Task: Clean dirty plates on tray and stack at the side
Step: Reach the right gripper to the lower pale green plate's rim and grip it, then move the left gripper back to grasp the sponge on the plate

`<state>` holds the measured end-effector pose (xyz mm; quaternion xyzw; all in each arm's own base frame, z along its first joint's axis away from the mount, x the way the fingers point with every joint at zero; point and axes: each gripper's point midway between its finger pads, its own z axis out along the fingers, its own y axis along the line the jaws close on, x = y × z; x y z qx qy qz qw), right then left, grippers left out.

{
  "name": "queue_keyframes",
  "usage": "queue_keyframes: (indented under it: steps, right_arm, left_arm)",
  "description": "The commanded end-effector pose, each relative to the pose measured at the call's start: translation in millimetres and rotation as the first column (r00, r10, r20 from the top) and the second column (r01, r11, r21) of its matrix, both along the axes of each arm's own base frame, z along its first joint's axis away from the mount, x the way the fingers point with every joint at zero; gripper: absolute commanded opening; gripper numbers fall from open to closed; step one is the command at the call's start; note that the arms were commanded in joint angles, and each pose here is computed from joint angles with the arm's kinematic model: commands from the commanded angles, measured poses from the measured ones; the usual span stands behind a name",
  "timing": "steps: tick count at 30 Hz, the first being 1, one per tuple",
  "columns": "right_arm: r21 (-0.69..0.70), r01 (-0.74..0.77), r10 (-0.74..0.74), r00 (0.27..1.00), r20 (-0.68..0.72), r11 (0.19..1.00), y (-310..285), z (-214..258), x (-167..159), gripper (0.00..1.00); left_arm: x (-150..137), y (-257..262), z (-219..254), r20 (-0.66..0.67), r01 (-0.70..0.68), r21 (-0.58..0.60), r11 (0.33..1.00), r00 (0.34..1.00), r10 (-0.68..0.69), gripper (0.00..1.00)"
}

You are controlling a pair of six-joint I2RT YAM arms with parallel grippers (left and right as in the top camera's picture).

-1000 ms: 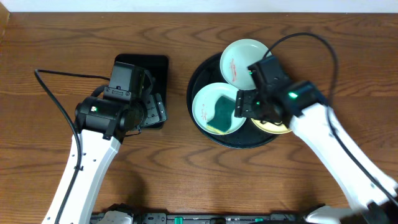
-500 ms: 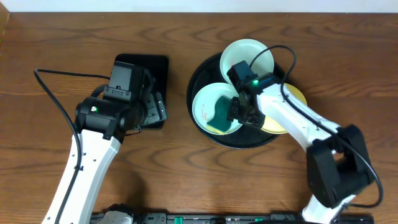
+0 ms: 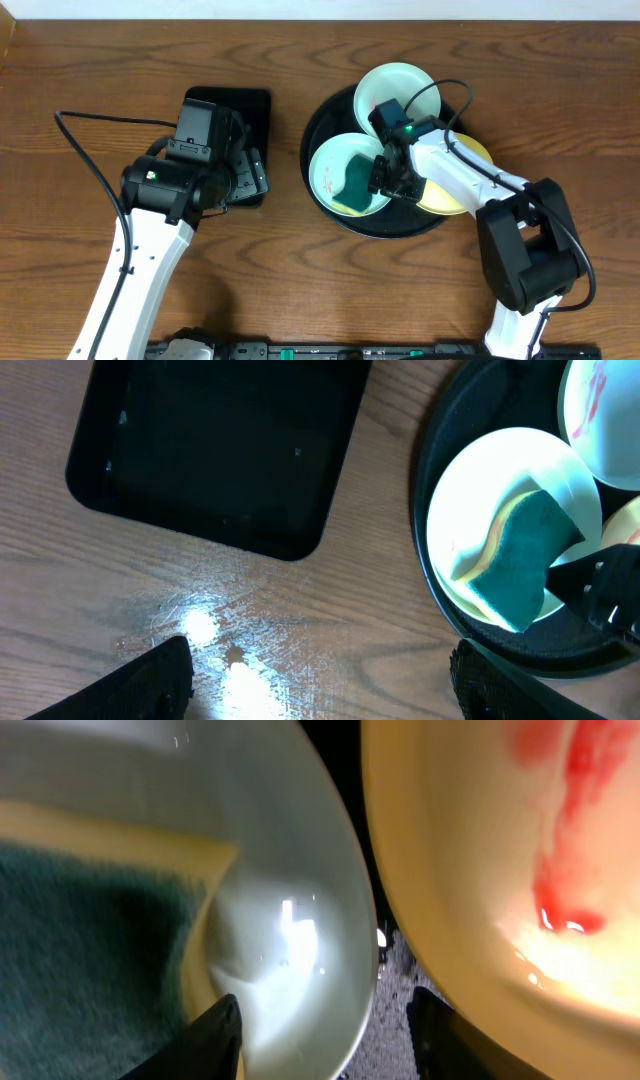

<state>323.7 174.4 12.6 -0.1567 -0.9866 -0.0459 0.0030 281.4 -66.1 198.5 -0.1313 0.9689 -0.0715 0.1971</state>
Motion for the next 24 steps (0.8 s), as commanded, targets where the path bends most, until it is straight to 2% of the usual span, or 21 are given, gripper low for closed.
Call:
queue_keyframes:
  steps: [1,6,15,20,24]
  right_arm:
    - [-0.023,0.002,-0.002,1.000,0.005,1.000,-8,-4,4,0.46]
    - [-0.024,0.006,-0.006,1.000,0.010,1.000,-9,-4,5,0.42]
    - [-0.026,0.003,-0.003,1.000,0.007,1.000,-9,-5,4,0.36]
    - [-0.026,-0.009,0.009,1.000,0.007,1.000,-9,-5,4,0.34]
    - [-0.026,-0.012,0.013,1.000,0.007,1.000,-9,-5,3,0.24]
  left_arm:
    - [1,2,0,0.000,0.006,0.011,1.000,1.000,-0.006,0.83]
    - [0,1,0,-0.002,0.008,0.006,1.000,1.000,-0.008,0.83]
    - [-2,-14,-2,-0.022,0.045,-0.071,0.996,0.999,-0.047,0.83]
    - [-4,-31,-4,-0.039,0.135,-0.140,0.981,0.989,-0.142,0.83]
    - [-1,-37,-9,-0.052,0.158,-0.158,0.975,0.984,-0.168,0.83]
